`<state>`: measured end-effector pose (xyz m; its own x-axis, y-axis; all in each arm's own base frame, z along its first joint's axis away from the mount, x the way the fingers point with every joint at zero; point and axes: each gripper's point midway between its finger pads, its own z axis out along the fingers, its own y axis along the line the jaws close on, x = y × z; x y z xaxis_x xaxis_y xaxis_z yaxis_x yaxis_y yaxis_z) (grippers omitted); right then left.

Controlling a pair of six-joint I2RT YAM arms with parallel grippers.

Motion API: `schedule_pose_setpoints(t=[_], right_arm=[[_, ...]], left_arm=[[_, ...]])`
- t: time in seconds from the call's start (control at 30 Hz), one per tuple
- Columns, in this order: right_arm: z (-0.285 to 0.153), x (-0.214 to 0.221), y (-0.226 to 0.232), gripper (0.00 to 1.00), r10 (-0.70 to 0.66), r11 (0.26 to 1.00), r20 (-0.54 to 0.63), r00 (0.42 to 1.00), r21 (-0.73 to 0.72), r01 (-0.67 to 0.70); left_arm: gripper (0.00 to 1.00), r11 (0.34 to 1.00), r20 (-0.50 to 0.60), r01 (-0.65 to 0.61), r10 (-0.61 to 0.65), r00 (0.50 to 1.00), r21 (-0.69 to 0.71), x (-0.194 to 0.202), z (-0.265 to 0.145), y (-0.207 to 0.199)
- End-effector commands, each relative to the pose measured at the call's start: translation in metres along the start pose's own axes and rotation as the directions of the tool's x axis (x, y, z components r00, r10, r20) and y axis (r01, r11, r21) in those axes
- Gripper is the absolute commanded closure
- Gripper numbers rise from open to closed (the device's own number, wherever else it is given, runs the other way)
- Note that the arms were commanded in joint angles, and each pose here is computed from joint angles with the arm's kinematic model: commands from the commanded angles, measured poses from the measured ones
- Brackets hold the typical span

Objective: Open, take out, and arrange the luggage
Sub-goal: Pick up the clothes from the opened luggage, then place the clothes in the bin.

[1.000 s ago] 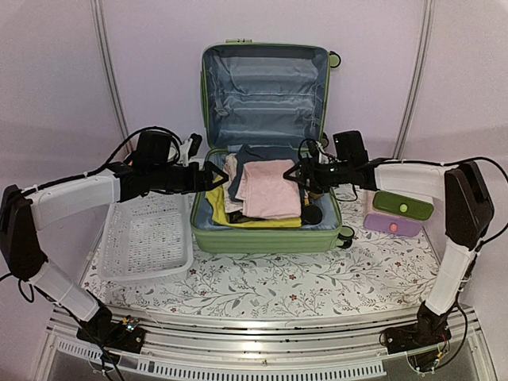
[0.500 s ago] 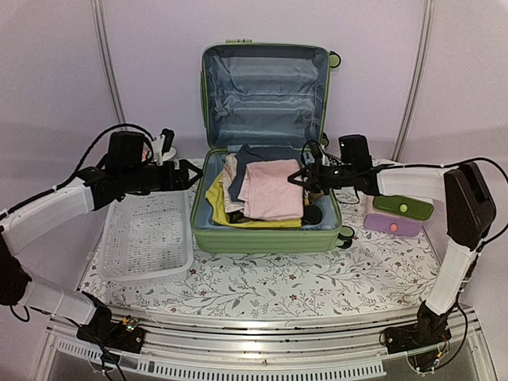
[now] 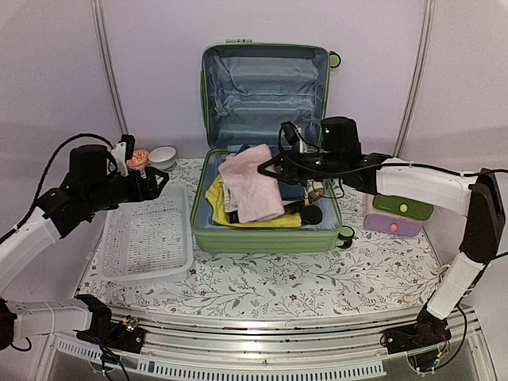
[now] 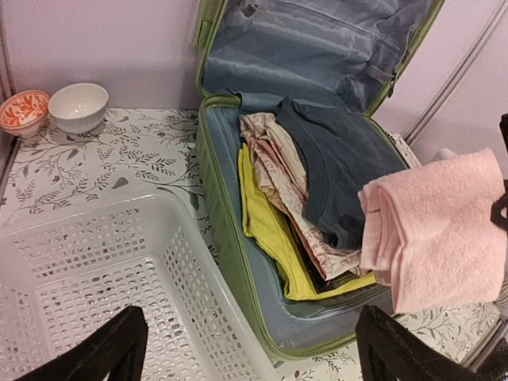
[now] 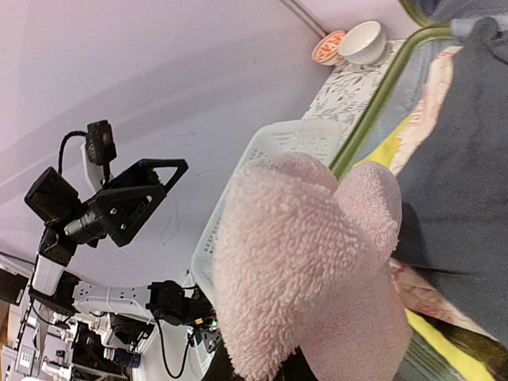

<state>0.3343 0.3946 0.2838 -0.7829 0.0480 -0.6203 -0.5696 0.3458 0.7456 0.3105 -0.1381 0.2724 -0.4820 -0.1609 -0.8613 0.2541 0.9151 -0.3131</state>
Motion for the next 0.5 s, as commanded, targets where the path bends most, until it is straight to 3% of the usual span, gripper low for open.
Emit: schedule_pose_setpoints(t=[0.0, 0.47], right_arm=[[0.013, -0.009, 0.063, 0.97, -0.059, 0.994, 0.054, 0.997, -0.083, 0.064], [0.153, 0.034, 0.173, 0.97, -0.089, 0.914, 0.051, 0.995, -0.393, 0.102]], left_arm=[[0.06, 0.997, 0.078, -0.003, 0.008, 0.997, -0.072, -0.028, -0.032, 0.009], [0.06, 0.967, 0.208, -0.026, 0.081, 0.975, -0.255, -0.081, -0.125, 0.028]])
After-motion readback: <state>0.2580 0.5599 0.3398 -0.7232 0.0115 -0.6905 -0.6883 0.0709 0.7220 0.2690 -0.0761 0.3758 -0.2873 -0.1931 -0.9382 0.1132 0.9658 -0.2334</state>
